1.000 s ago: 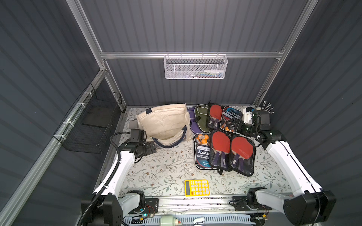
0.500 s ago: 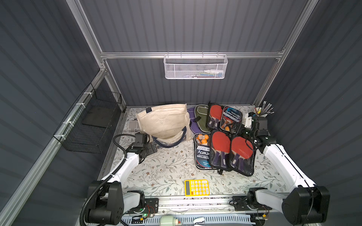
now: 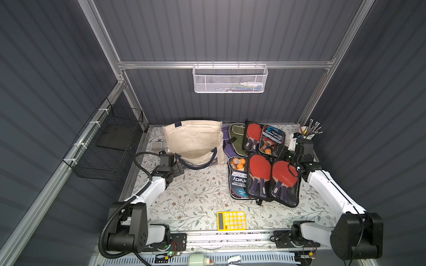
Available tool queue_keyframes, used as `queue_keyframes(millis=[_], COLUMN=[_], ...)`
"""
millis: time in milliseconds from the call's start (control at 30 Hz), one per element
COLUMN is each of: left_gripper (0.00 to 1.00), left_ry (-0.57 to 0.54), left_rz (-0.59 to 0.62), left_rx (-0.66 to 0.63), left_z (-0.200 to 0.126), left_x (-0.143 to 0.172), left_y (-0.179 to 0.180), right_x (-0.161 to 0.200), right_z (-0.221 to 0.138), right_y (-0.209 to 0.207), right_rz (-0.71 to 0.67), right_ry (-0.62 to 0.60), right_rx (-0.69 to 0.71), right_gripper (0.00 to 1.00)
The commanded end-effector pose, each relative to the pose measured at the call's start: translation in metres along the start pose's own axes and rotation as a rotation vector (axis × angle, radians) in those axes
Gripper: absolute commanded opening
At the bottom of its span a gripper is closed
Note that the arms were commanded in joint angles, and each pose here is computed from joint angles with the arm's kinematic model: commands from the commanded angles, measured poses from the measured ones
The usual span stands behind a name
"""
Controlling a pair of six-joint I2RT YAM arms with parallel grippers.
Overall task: Remove the ping pong set from the canvas bag
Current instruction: Reset both arms
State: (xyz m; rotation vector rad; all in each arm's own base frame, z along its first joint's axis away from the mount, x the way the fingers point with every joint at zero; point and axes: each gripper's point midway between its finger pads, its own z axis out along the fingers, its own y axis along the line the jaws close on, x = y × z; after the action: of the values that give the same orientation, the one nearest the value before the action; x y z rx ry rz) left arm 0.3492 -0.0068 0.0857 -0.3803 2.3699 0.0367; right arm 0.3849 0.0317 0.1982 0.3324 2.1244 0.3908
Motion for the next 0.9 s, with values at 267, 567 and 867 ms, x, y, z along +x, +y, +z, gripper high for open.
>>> queue_keyframes(millis=[267,567,867], left_gripper=[1.0,0.99,1.0], left_ry=[-0.156,-0.221,-0.281], left_rz=[0.065,0.095,0.103], left_rx=[-0.017,-0.041,-0.046], left_z=[0.014,0.019,0.026], left_x=[-0.038,-0.048,-0.054], left_y=[-0.008,-0.005,-0.001], right_x=[-0.01,0.003,0.006], right_z=[0.007,0.017,0.022], right_y=[-0.02,-0.063,-0.087], right_rz=[-0.098,-0.1,-0.091], right_ry=[-0.138,-0.153,-0.209], right_rx=[0.041,0.142,0.171], right_gripper=[0.99,0.99,0.99])
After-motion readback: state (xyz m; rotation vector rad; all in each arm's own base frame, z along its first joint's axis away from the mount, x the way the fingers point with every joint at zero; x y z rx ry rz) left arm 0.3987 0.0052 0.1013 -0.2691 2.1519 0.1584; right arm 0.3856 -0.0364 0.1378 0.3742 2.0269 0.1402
